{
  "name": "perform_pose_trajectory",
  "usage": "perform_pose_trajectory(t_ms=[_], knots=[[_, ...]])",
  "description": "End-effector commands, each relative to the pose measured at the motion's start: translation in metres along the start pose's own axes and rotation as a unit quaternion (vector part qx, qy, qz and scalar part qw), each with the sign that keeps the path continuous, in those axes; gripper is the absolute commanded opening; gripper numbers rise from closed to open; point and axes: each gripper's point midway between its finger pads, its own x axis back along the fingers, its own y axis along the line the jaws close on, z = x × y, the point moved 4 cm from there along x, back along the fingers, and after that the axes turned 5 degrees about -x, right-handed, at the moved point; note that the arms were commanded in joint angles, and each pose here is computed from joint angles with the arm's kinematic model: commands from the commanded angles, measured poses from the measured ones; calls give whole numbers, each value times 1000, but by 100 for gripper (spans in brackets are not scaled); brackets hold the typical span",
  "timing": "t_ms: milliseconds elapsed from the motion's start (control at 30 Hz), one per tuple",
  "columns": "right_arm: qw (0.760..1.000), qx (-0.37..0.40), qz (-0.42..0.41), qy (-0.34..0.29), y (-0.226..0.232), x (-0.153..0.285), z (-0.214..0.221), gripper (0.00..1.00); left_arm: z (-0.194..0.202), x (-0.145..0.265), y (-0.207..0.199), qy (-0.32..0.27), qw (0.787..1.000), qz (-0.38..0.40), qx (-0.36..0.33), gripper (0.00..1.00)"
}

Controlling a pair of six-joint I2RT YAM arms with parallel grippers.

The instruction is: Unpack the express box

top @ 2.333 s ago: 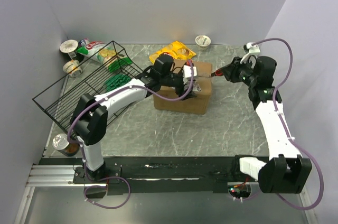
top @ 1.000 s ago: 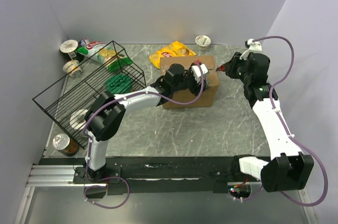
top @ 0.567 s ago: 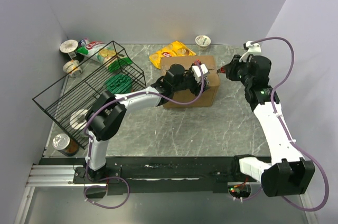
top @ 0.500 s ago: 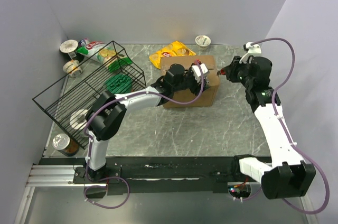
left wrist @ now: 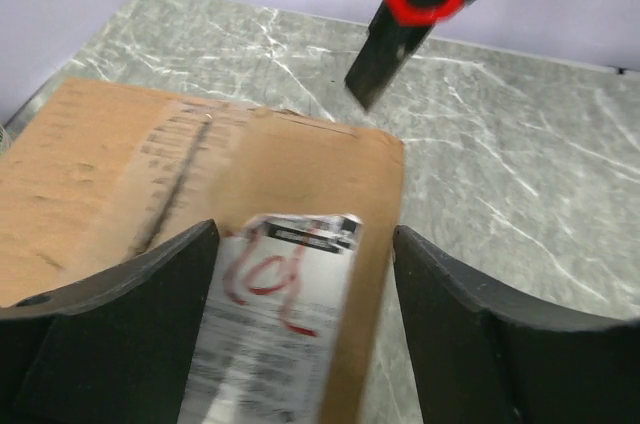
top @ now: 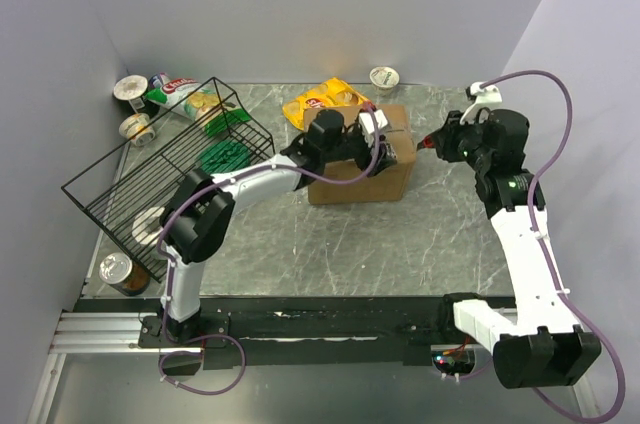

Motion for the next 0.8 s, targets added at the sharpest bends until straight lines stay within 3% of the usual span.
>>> perform_pose_trajectory(t_ms=[0, 100, 167, 233, 367, 533, 767], knots=[[996, 52, -13, -76, 4, 7, -47, 0, -75, 19, 11, -43, 999, 30, 0, 78], [995, 56, -8, -79, 0, -1, -45, 0, -111, 37, 33, -55, 998, -7, -1, 82], [995, 54, -3, -78, -3, -8, -43, 0, -112, 53, 63, -26, 996, -87, 18, 85], [996, 52, 9, -79, -9, -15, -39, 0, -105, 69, 94, 5, 982, -186, 24, 87], [995, 55, 10, -83, -12, -28, -41, 0, -60, 117, 138, 91, 954, -279, 61, 88], [996, 61, 11, -59, -15, -36, -36, 0, -23, 148, 161, 140, 938, -309, 68, 78], [997, 80, 14, 9, -17, -16, 5, 0, 4, 163, 204, 169, 928, -330, 43, 75]])
